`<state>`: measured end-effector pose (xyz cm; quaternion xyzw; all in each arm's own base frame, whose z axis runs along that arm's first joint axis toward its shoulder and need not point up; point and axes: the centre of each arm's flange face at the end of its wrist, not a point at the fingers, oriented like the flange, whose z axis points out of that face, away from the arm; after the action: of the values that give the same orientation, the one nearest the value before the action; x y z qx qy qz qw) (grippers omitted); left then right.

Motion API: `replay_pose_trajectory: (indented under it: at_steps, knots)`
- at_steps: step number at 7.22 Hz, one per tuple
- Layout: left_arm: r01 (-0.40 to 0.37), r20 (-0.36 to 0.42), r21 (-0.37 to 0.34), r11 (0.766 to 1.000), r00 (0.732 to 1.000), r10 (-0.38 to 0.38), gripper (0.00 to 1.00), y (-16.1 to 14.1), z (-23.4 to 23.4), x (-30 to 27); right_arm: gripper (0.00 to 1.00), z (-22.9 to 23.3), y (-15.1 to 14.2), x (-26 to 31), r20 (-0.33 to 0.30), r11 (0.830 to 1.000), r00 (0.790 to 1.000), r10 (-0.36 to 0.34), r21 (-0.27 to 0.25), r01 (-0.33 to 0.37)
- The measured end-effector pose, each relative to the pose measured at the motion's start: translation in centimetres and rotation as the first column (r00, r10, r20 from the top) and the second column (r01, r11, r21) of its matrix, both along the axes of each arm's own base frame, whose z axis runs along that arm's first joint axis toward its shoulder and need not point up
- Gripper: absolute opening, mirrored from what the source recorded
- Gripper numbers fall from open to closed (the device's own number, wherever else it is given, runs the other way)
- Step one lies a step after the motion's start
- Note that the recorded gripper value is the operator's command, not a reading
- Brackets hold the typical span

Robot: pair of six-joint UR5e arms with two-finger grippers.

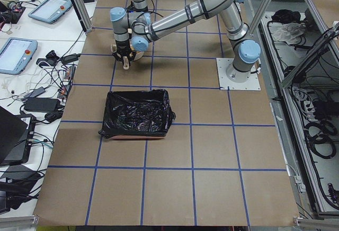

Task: Sweep and dump trash into bin
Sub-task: 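Lift the dustpan with the left gripper while the right gripper carries the brush back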

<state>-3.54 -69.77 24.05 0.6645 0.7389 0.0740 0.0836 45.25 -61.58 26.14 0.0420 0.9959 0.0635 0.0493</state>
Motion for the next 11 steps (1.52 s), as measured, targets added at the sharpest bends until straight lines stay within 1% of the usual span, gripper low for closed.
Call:
replay_pose_trajectory:
  at_steps: [1,3,5,7,8,9,10,11]
  knots:
    - [0.0,-0.003,-0.001,1.0,1.0,0.0,0.07,0.0,0.1,0.1,0.0,0.8,-0.6,-1.6,-0.009,1.0,1.0,-0.008,0.006,0.009]
    - [-0.005,-0.039,-0.014,1.0,0.999,0.004,0.07,0.0,0.8,0.5,0.0,4.0,-2.1,-8.0,-0.023,0.999,1.0,-0.008,0.039,0.009]
    - [-0.031,-0.109,-0.023,0.999,0.994,0.029,0.07,0.1,1.6,1.9,0.0,7.4,-2.3,-17.0,-0.022,0.998,0.999,-0.027,0.061,0.029]
    - [-0.077,-0.191,-0.016,0.997,0.979,0.072,0.07,0.4,2.2,4.3,0.0,9.6,-1.7,-27.1,-0.022,0.997,0.998,-0.059,0.054,0.06]
    - [-0.099,-0.222,-0.012,0.995,0.971,0.094,0.07,0.6,2.8,5.5,0.0,10.0,-1.2,-31.5,-0.046,0.996,0.996,-0.072,0.054,0.074]
    - [-0.122,-0.247,-0.006,0.992,0.962,0.117,0.07,0.9,3.5,6.9,0.0,9.8,-0.8,-35.3,-0.087,0.996,0.994,-0.06,0.063,0.065]
    - [-0.144,-0.262,0.0,0.99,0.955,0.139,0.07,1.3,4.6,8.3,0.0,9.5,-0.5,-38.4,-0.111,0.996,0.993,-0.027,0.081,0.036]
    - [-0.163,-0.268,0.009,0.987,0.95,0.159,0.07,1.5,6.6,9.6,0.0,8.7,-0.3,-41.2,-0.108,0.995,0.994,-0.005,0.101,0.016]
